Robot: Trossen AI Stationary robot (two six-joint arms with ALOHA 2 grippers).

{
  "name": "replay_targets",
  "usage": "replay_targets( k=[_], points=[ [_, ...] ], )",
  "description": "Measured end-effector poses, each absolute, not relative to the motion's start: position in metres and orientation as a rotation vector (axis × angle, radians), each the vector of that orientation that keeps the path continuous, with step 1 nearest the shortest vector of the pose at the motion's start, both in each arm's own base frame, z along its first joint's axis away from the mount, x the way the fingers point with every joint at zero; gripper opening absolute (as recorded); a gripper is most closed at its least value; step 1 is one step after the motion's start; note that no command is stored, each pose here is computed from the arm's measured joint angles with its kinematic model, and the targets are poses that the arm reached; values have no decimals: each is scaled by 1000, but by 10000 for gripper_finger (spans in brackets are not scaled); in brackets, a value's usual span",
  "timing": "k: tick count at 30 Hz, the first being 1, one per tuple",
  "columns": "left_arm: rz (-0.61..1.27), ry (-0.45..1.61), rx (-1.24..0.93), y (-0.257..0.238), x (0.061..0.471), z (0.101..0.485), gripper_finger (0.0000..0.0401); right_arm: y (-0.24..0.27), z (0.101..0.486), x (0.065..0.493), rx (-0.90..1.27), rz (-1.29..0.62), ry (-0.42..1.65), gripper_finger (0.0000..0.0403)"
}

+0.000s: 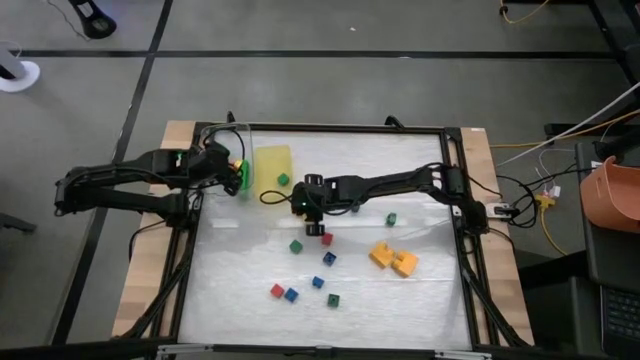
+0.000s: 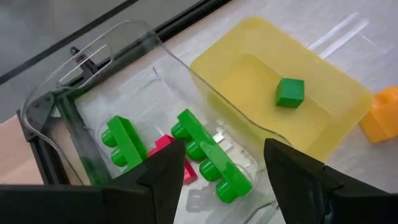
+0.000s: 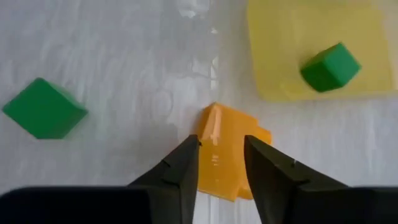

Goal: Sort blocks by size
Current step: Put the large yellow game piece into the transparent bin

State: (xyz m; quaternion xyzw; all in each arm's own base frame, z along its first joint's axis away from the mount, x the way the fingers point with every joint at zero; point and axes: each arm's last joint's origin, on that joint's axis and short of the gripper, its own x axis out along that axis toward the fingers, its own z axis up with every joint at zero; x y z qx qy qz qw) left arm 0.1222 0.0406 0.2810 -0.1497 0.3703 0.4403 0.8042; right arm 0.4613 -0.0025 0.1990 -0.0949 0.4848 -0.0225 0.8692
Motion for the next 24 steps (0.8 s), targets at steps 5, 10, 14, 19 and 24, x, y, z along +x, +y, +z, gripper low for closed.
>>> replay_targets(
  k=[5,10,14,19,24],
  points=[
    [909,803,-343,40,123,281,204,0,199,460,-198,-46,1035,95],
    [880,812,-363,39,123,281,204,-1,197,456,-200,-44,1079,92],
    [862,811,-375,38,124,281,204,-1,196,454,-202,-42,1107,113],
    [819,810,-343,36,127,280,204,0,190,456,-189,-40,1112,169],
    [753,815,-289,30,132,273,204,-1,185,457,-111,-99,1119,219]
  ],
)
